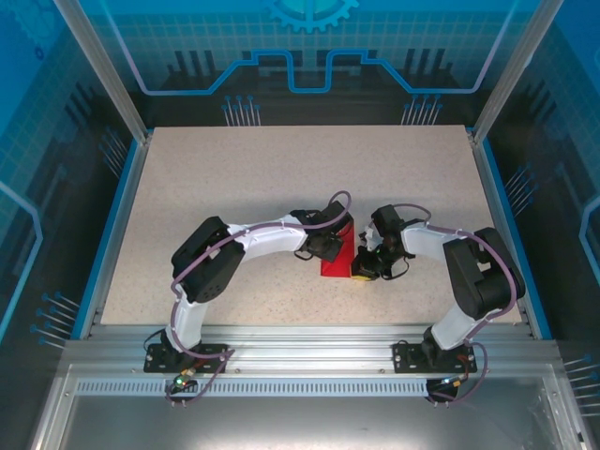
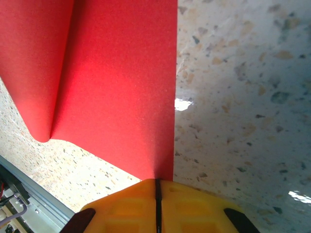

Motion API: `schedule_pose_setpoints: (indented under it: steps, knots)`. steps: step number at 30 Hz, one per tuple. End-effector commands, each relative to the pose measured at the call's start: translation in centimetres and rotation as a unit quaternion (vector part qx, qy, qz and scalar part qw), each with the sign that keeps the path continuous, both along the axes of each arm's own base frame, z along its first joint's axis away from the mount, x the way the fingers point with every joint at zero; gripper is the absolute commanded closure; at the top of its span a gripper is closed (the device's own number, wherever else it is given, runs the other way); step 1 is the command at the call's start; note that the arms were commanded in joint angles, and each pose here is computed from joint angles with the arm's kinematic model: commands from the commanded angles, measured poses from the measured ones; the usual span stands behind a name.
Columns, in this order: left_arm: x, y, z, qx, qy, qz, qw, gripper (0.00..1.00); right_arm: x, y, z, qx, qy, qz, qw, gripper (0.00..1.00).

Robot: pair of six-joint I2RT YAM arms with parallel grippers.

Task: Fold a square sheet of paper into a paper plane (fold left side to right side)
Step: Fold the triangle a second time at the center of the table.

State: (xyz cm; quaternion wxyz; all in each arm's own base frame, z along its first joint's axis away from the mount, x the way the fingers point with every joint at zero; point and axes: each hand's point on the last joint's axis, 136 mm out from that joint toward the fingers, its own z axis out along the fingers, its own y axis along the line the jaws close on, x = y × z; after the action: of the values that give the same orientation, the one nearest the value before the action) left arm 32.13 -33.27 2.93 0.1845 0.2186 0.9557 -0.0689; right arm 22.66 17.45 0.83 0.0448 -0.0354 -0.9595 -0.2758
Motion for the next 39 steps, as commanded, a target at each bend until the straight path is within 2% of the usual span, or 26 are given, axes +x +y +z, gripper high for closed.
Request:
schedule_pose_setpoints:
  steps: [1, 25, 32, 39]
  knots:
    - [0.6, 0.7, -0.2, 0.017, -0.004, 0.001, 1.000, 0.93, -1.0, -1.3, -1.8, -0.053, 0.017, 0.010, 0.998, 0.91]
    - [0.7, 1.3, -1.6, 0.033, -0.001, 0.010, 0.999, 0.92, -1.0, -1.3, -1.9, -0.050, 0.016, 0.011, 0.999, 0.91]
    - [0.5, 1.2, -1.8, 0.028, 0.005, 0.010, 1.000, 0.92, 0.4, 0.2, 0.9, 0.005, -0.030, 0.008, 0.999, 0.89]
    - [0.5, 0.7, -1.1, 0.013, 0.001, 0.006, 1.000, 0.92, 1.6, -0.6, 3.0, 0.021, -0.058, -0.010, 0.998, 0.89]
